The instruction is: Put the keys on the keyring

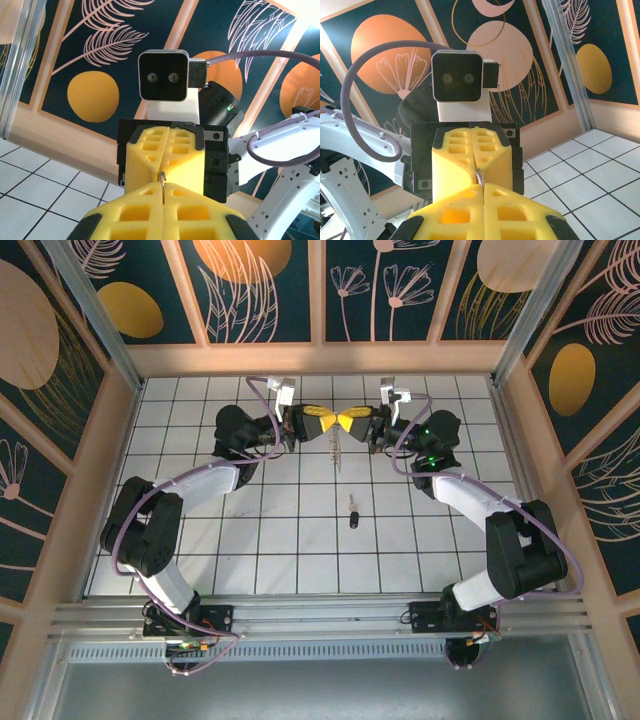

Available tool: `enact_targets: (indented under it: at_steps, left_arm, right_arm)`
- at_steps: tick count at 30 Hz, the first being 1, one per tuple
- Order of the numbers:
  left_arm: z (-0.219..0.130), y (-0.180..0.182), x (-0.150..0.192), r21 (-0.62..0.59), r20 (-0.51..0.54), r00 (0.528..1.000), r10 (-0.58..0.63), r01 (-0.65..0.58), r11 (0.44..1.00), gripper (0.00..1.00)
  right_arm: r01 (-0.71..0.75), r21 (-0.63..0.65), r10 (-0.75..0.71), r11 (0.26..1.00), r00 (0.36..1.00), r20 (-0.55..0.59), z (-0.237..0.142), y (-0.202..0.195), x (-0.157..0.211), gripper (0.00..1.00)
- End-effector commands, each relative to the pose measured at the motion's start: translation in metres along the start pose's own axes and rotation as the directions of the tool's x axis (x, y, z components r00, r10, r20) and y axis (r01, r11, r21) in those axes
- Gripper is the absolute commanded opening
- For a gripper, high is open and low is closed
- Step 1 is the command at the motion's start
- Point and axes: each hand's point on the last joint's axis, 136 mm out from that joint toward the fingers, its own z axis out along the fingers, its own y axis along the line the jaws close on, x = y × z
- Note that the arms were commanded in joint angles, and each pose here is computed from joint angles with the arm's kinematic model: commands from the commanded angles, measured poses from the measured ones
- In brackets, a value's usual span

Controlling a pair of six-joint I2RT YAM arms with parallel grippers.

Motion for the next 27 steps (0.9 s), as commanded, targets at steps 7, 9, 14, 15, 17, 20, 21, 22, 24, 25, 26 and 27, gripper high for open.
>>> enact_targets:
  at_steps: [7, 9, 14, 15, 17, 20, 21, 22, 24, 25, 26, 27]
  left_arm:
    - [0.004, -0.004, 0.011, 0.010, -0.064, 0.996, 0.062, -0.062, 0.998, 0.00]
    - [0.002, -0.002, 0.011, -0.012, -0.066, 0.994, 0.083, -0.084, 0.996, 0.00]
    - [-0.003, -0.004, 0.009, -0.059, -0.069, 0.988, 0.140, -0.144, 0.988, 0.00]
    - [-0.003, -0.004, 0.009, -0.067, -0.077, 0.986, 0.147, -0.152, 0.986, 0.00]
    - [-0.004, -0.004, 0.009, -0.074, -0.085, 0.983, 0.160, -0.167, 0.983, 0.00]
    - [-0.005, -0.006, 0.008, -0.085, -0.097, 0.978, 0.184, -0.192, 0.978, 0.00]
    - [-0.006, -0.006, 0.009, -0.091, -0.103, 0.976, 0.194, -0.203, 0.975, 0.00]
    - [-0.007, -0.005, 0.008, -0.102, -0.108, 0.973, 0.206, -0.217, 0.971, 0.00]
    - [-0.009, -0.002, 0.008, -0.134, -0.121, 0.967, 0.223, -0.239, 0.962, 0.00]
    - [-0.010, 0.002, 0.008, -0.160, -0.134, 0.965, 0.226, -0.246, 0.956, 0.00]
    - [-0.010, 0.005, 0.008, -0.177, -0.143, 0.962, 0.232, -0.255, 0.951, 0.00]
    - [-0.012, 0.008, 0.008, -0.198, -0.149, 0.960, 0.239, -0.265, 0.944, 0.00]
  right_arm:
    - [0.046, 0.002, -0.046, 0.999, 0.998, 0.046, -0.001, 0.003, -0.013, 0.00]
    - [0.041, 0.018, -0.042, 0.999, 0.998, 0.051, -0.002, 0.001, -0.015, 0.08]
    - [0.019, 0.100, -0.025, 0.995, 0.998, 0.061, -0.018, -0.002, -0.021, 0.41]
    - [0.012, 0.124, -0.020, 0.992, 0.998, 0.066, -0.024, -0.003, -0.021, 0.43]
    - [-0.011, 0.191, -0.003, 0.982, 0.997, 0.072, -0.036, -0.006, -0.021, 0.45]
    - [-0.065, 0.349, 0.045, 0.935, 0.997, 0.065, -0.054, -0.022, -0.011, 0.47]
    - [-0.087, 0.407, 0.066, 0.909, 0.996, 0.065, -0.062, -0.028, -0.005, 0.47]
    - [-0.103, 0.449, 0.086, 0.887, 0.995, 0.059, -0.069, -0.032, 0.003, 0.48]
    - [-0.131, 0.520, 0.119, 0.844, 0.991, 0.058, -0.082, -0.038, 0.017, 0.48]
    - [-0.152, 0.557, 0.141, 0.816, 0.988, 0.063, -0.089, -0.043, 0.025, 0.49]
    - [-0.166, 0.582, 0.160, 0.796, 0.985, 0.062, -0.094, -0.045, 0.032, 0.49]
    - [-0.182, 0.613, 0.184, 0.769, 0.981, 0.060, -0.100, -0.050, 0.040, 0.49]
